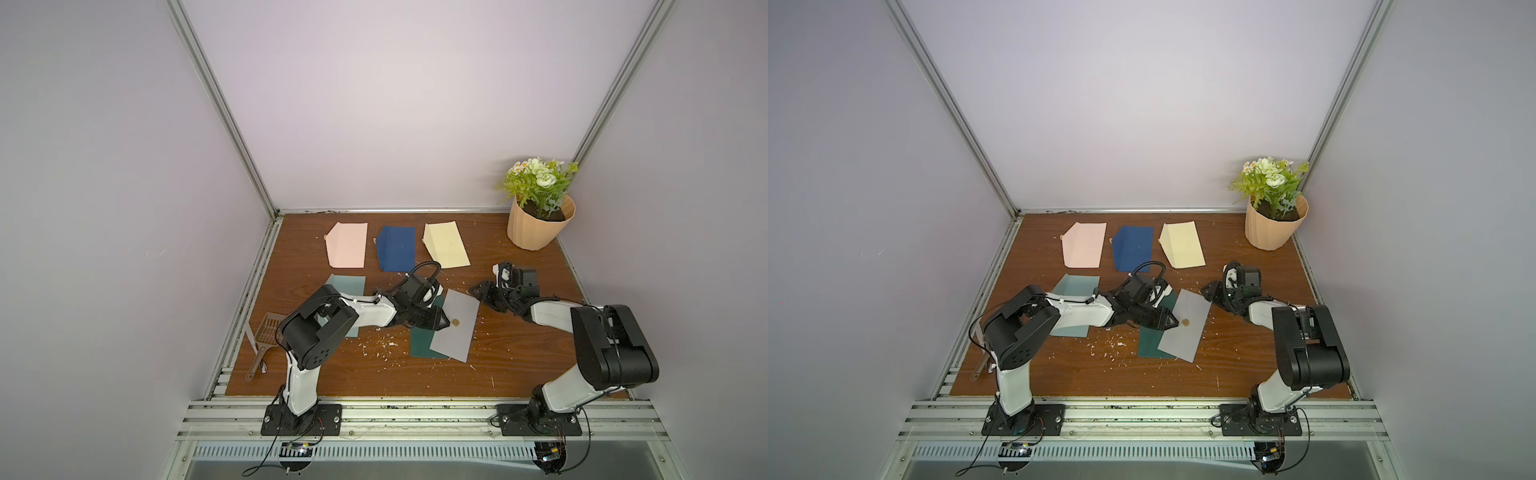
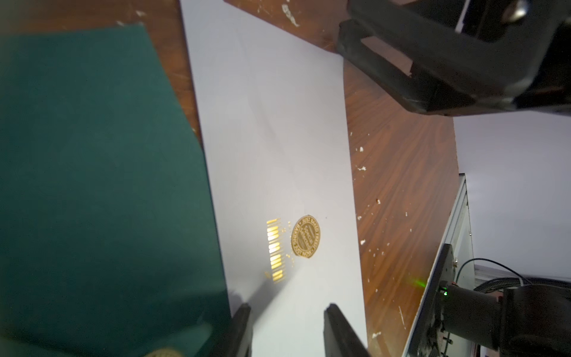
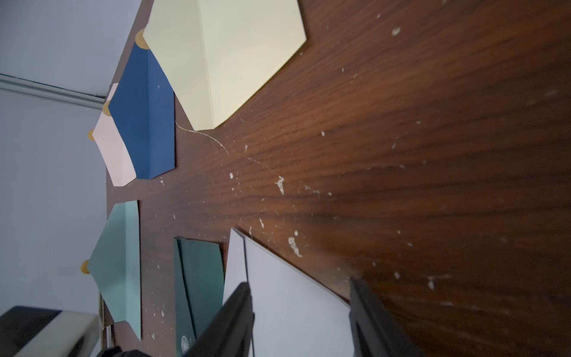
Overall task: Open the envelope
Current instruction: Pick up the envelope from the envelope.
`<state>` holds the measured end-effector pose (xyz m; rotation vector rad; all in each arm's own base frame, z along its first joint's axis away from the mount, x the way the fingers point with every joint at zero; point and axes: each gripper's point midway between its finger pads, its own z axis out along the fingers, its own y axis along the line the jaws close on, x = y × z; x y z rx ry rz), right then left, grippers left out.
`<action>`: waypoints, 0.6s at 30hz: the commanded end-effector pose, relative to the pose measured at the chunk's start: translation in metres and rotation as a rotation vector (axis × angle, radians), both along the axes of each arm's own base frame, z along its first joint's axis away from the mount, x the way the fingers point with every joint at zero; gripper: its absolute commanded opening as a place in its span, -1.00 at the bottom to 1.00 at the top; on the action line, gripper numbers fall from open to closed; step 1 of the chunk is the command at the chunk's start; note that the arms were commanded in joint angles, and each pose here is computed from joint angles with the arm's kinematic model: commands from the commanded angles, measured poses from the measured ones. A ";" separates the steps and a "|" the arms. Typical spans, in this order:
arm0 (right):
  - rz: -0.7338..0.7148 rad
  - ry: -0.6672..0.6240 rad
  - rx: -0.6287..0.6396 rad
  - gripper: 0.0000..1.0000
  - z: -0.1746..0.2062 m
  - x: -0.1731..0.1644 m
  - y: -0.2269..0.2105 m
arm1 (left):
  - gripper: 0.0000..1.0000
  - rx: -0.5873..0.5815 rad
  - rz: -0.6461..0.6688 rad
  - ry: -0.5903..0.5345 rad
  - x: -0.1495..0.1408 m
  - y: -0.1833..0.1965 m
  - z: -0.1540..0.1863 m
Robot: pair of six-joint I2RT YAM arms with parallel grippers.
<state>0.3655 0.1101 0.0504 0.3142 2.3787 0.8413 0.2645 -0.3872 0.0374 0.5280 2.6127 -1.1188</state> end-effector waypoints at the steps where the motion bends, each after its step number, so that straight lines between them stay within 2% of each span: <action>1: 0.003 0.121 0.008 0.12 -0.022 -0.027 0.000 | -0.17 0.245 0.039 0.086 -0.008 0.045 -0.058; 11: -0.008 0.085 -0.014 0.13 -0.007 -0.028 -0.004 | -0.17 0.254 0.045 0.098 -0.005 0.042 -0.066; 18: -0.051 0.026 -0.072 0.16 0.020 -0.016 -0.018 | -0.17 0.274 0.036 0.103 -0.004 0.045 -0.069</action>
